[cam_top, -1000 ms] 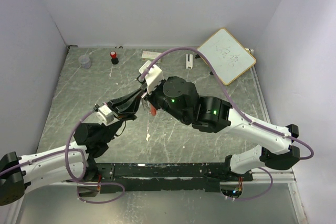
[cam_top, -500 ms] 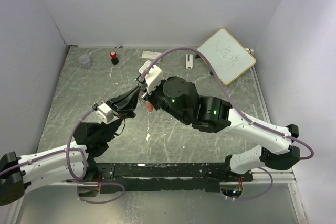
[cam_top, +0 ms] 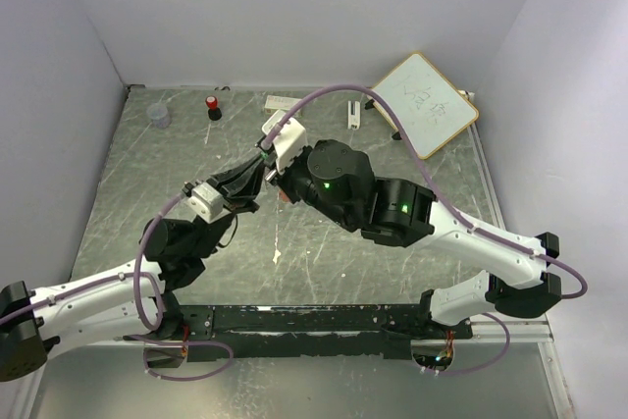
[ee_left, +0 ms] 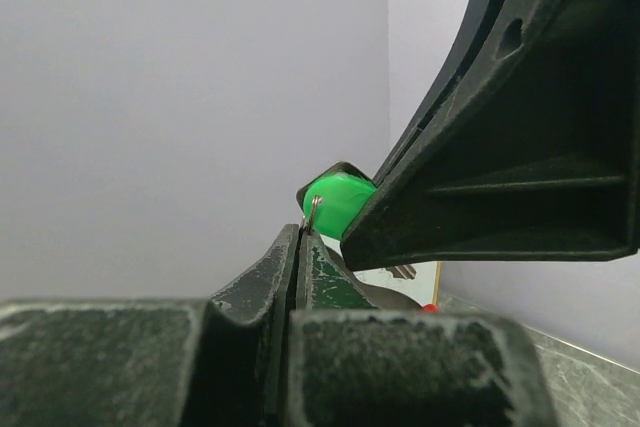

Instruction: Remove the keys from the keyring

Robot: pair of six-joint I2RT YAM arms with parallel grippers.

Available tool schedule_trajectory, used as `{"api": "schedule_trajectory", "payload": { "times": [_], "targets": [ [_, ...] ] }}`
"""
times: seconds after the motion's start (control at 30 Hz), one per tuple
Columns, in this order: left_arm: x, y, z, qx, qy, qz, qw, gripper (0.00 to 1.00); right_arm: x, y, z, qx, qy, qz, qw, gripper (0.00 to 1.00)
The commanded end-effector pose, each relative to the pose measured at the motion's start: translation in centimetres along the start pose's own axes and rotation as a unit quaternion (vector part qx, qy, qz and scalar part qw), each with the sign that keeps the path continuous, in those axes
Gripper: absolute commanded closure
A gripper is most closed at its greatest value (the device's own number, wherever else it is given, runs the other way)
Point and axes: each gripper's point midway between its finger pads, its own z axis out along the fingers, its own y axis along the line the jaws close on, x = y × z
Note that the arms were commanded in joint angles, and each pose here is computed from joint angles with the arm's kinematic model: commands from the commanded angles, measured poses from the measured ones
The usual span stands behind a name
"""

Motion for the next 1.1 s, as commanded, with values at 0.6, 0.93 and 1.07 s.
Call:
{"api": "schedule_trajectory", "payload": {
  "times": [0.6,0.93,1.07],
  "targets": [
    [-2.8,1.0,-0.3,-0.019,-0.061,0.008,0.998,0.92,1.5,5.0,0.3,-0.11,0.024,0.049,0.992,1.0],
    [-1.9,0.3,-3.4,0.013,-0.053,-0.011,0.998,0.62,-0.9,2.2,-0.3,-0.058,-0.015,0.03,0.998,1.0],
    [-2.9,-0.3,-4.5,0.038,-0.068,-0.014,0.997,0.58,-1.0,1.8,-0.3,-0.047,-0.016,0.026,0.998,1.0]
  ]
}}
